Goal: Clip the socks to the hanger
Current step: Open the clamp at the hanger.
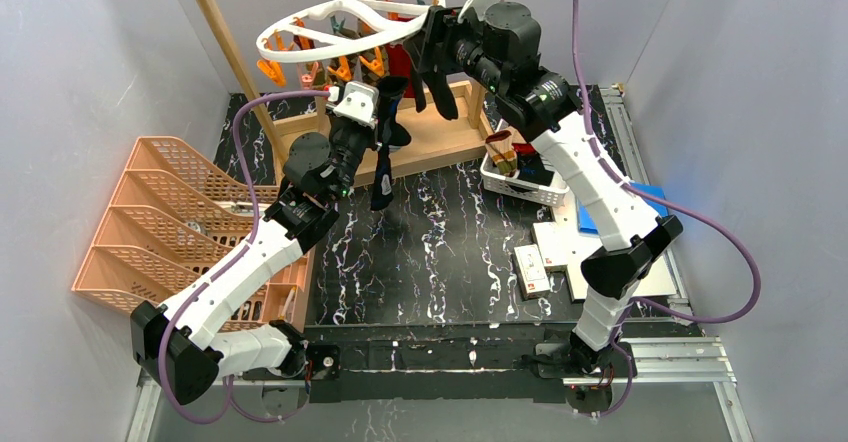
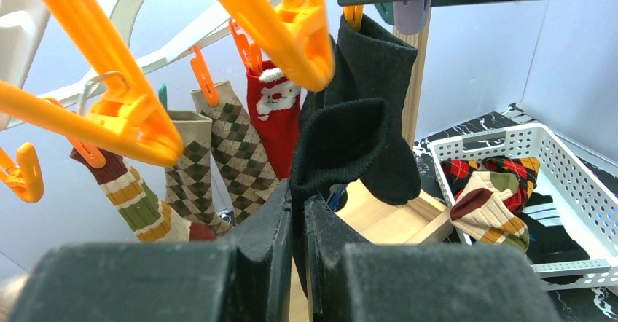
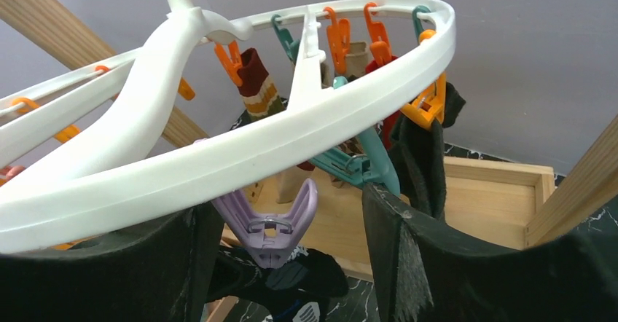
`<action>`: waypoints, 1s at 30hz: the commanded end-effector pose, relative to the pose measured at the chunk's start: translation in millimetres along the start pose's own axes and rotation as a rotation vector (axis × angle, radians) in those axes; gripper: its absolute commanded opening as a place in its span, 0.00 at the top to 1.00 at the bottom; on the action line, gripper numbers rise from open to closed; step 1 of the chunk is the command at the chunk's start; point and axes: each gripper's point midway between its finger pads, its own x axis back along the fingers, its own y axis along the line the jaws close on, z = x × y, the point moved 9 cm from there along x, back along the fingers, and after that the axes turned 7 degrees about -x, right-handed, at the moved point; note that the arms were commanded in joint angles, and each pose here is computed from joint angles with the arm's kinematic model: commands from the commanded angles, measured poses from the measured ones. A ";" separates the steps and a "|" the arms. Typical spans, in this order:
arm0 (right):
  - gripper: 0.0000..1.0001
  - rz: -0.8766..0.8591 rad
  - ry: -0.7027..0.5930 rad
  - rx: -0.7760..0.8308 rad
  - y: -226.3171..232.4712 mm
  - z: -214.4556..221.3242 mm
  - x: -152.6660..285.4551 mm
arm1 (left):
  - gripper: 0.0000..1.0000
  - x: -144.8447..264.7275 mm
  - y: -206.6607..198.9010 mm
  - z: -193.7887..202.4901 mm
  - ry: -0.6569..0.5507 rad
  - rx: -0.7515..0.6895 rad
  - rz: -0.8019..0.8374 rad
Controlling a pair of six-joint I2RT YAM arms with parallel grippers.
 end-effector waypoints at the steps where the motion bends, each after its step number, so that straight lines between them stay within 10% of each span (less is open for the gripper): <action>1: 0.25 -0.095 -0.124 -0.002 16.4 -31.9 7.4 | 1.00 -1.3 6.8 -20.1 -0.073 0.017 -0.027; 30: 0.35 -0.126 -0.151 0.009 21.0 -41.5 28.6 | 1.00 -5.0 2.7 -20.8 -0.076 0.044 -0.004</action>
